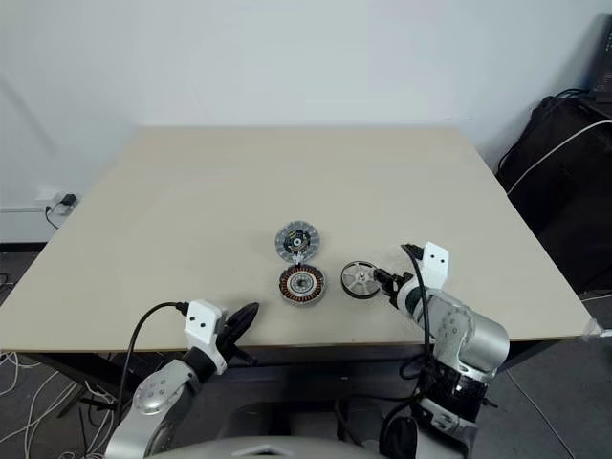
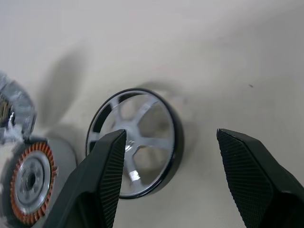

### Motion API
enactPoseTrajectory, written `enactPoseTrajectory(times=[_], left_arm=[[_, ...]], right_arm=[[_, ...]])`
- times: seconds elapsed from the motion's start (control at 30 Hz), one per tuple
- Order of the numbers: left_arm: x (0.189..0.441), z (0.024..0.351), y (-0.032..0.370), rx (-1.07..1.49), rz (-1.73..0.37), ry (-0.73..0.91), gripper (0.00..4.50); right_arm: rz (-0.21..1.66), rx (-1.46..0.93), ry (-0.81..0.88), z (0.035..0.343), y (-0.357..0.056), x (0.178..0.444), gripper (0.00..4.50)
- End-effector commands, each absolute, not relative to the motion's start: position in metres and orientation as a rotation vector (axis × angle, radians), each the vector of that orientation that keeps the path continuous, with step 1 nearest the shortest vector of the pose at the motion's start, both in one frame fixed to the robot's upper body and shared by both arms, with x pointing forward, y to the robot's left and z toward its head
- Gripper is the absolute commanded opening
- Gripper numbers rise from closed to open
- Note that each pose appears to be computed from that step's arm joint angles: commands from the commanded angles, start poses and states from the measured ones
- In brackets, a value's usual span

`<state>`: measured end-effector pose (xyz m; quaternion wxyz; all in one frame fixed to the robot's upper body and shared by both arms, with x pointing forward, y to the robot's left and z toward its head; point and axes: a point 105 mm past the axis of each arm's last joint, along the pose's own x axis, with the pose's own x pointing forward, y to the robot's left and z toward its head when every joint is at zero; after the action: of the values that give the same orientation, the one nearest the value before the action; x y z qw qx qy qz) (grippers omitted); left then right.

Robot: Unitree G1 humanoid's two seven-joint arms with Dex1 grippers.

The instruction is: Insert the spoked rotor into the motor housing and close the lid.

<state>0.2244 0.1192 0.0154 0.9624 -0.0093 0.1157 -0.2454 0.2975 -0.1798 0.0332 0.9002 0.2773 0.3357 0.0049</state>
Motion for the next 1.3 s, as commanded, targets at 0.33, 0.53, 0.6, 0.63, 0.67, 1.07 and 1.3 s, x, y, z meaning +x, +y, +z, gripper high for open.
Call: enactPoseTrajectory(times=[0.33,0.53,0.6,0.63,0.67,1.07,1.3], left_arm=[[0.224,0.022,0.123,-0.011,-0.491,0.216,0.00],[0.224,0.022,0.124,-0.008,-0.490,0.215,0.00],[0.224,0.023,0.124,-0.006,-0.491,0.213,0.00],[0.225,0.023,0.124,-0.005,-0.492,0.213,0.00],[0.225,0.024,0.124,-0.005,-0.492,0.212,0.00],[0.226,0.026,0.126,0.007,-0.497,0.213,0.00],[0.226,0.026,0.127,0.011,-0.501,0.219,0.00]], right_arm=[[0.070,0.799,0.757,0.030,-0.162,0.302,3.23],[0.099,0.919,0.762,0.028,-0.154,0.303,3.23],[0.097,0.968,0.763,0.025,-0.154,0.304,3.23],[0.094,0.983,0.764,0.024,-0.154,0.303,3.23],[0.091,0.993,0.767,0.023,-0.154,0.303,3.23],[0.090,1.145,0.750,0.008,-0.152,0.301,2.64],[0.058,1.164,0.781,-0.005,-0.151,0.295,0.39]])
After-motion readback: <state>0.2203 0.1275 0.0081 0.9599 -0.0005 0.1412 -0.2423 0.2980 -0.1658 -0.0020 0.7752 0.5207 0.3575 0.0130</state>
